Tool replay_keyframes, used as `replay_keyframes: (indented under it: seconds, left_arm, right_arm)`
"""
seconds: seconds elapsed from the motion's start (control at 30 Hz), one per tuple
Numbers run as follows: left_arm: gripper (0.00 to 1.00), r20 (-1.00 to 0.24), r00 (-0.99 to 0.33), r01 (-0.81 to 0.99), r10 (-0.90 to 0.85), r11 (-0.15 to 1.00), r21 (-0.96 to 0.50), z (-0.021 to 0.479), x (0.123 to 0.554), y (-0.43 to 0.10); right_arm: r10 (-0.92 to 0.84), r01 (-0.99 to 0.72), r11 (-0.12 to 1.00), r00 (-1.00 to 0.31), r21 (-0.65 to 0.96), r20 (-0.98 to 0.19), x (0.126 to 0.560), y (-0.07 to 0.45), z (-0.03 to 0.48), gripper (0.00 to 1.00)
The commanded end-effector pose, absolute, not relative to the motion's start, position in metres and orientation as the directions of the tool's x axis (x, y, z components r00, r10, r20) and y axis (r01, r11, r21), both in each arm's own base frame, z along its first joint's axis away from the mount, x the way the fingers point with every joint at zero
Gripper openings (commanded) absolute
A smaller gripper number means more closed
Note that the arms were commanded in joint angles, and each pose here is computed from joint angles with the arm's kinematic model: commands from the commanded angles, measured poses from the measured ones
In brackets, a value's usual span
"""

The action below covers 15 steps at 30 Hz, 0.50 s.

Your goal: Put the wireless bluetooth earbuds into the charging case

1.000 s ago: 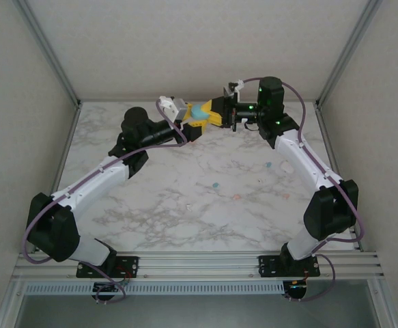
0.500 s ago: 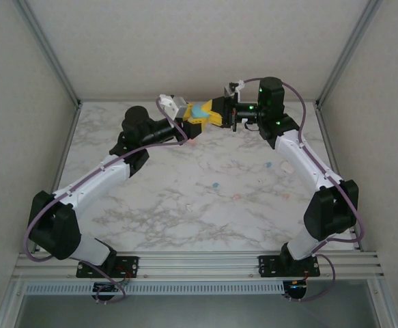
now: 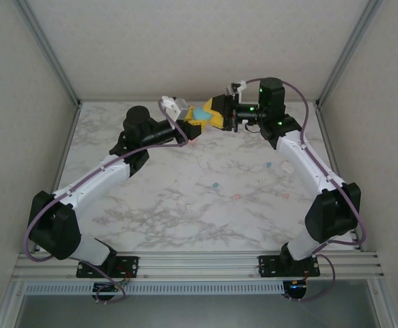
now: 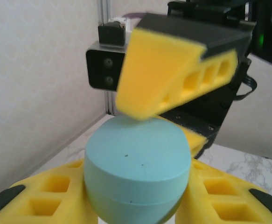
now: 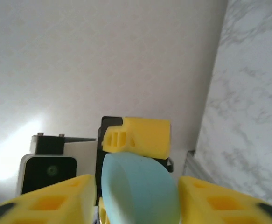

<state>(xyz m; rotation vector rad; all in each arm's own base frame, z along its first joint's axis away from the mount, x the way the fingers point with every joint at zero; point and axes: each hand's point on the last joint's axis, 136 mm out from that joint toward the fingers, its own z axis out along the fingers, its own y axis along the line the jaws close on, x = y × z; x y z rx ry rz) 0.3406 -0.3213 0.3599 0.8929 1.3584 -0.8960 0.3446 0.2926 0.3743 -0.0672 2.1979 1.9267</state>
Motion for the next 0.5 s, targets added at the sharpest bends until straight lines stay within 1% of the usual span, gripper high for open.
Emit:
replay_keyframes:
  seconds: [0.0, 0.07, 0.13, 0.2, 0.27, 0.3, 0.37, 0.4, 0.47]
  left_arm:
    - [0.24, -0.999, 0.052, 0.934, 0.004, 0.354, 0.050, 0.369, 0.326, -0.325]
    - [0.24, -0.999, 0.044, 0.939, 0.006, 0.341, 0.043, 0.366, 0.323, -0.326]
    - [0.24, -0.999, 0.032, 0.945, 0.003, 0.327, 0.031, 0.364, 0.320, -0.327]
    - [0.24, -1.000, 0.020, 0.949, -0.007, 0.314, 0.016, 0.364, 0.318, -0.328]
    - [0.24, -1.000, 0.013, 0.953, -0.023, 0.303, 0.005, 0.365, 0.317, -0.329]
    - [0.24, -0.999, 0.009, 0.955, -0.036, 0.296, -0.002, 0.366, 0.316, -0.330]
    - [0.24, -0.999, -0.002, 0.959, -0.050, 0.283, -0.016, 0.367, 0.315, -0.332]
    - [0.24, -0.999, -0.006, 0.962, -0.053, 0.274, -0.020, 0.368, 0.313, -0.334]
    - [0.24, -0.998, -0.009, 0.965, -0.054, 0.261, -0.023, 0.368, 0.311, -0.336]
  right_arm:
    - [0.179, -0.345, 0.279, -0.898, 0.896, -0.401, 0.342, 0.269, 0.397, 0.58]
    - [0.176, -0.439, 0.382, -0.829, 0.813, -0.531, 0.342, 0.257, 0.399, 0.63]
    - [0.137, -0.558, 0.461, -0.724, 0.690, -0.676, 0.339, 0.247, 0.403, 0.65]
    - [0.060, -0.681, 0.503, -0.588, 0.533, -0.807, 0.334, 0.241, 0.398, 0.63]
    - [-0.028, -0.786, 0.501, -0.432, 0.362, -0.901, 0.326, 0.238, 0.395, 0.63]
    - [-0.078, -0.834, 0.479, -0.351, 0.274, -0.933, 0.320, 0.239, 0.390, 0.63]
    - [-0.145, -0.884, 0.445, -0.232, 0.146, -0.962, 0.311, 0.242, 0.383, 0.63]
    - [-0.163, -0.886, 0.450, -0.205, 0.112, -0.965, 0.312, 0.242, 0.380, 0.63]
    - [-0.197, -0.892, 0.442, -0.193, 0.089, -0.961, 0.312, 0.244, 0.377, 0.64]
